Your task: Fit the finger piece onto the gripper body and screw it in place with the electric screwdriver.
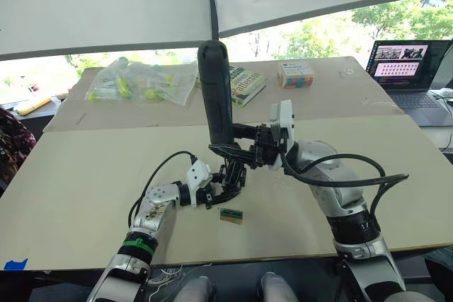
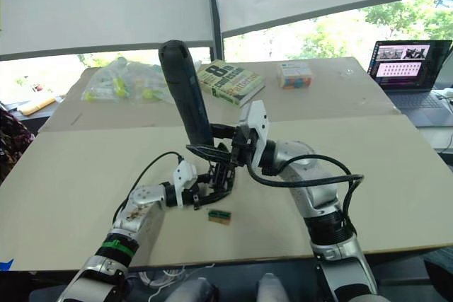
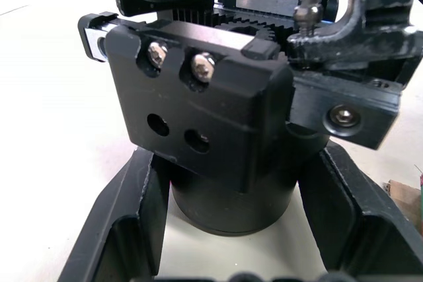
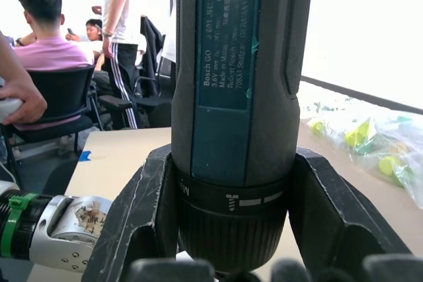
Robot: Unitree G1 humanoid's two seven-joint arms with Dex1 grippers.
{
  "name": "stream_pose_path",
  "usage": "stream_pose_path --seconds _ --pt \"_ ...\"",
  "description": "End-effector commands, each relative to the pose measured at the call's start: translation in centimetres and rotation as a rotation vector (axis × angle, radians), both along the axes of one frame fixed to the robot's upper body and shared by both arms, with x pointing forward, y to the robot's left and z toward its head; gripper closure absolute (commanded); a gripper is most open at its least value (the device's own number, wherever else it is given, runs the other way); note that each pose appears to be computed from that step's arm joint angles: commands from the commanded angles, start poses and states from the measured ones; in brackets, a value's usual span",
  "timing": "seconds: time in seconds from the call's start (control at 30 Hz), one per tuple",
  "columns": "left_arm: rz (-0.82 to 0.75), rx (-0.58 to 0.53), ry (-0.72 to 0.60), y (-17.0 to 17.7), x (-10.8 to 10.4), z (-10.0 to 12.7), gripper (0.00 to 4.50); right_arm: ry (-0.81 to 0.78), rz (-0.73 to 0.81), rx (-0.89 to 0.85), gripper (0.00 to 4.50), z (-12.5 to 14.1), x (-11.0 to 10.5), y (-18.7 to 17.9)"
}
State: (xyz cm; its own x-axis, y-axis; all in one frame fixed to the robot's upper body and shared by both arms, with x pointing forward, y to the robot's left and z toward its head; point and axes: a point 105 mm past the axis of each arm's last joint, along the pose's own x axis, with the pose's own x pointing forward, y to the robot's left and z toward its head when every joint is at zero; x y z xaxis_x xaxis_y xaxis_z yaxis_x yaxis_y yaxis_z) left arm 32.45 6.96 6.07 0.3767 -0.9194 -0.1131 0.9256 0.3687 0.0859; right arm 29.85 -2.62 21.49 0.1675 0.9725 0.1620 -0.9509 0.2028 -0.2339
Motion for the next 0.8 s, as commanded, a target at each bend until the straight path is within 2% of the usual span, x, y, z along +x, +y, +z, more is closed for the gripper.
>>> stream_pose_path --seconds 0.03,0.2,0.33,0.8 --pt "0.021 -0.017 0.039 0.2 -0.1 -0.8 2.18 0.032 0.01 -0.102 2.58 -2.9 0.1 -0.1" --pt "0.023 -0.018 0.038 0.2 0.0 -0.7 2.18 0.064 0.029 -0.086 2.58 -3.3 -0.3 0.4" --pt "0.025 -0.018 0.038 0.3 0.1 -0.7 2.18 0.13 -0.032 -0.085 2.58 -3.9 0.4 0.2" --pt "0.023 -0.018 0.037 0.2 0.1 -0.7 2.18 0.205 -0.077 -0.112 2.58 -4.0 1.5 -0.1"
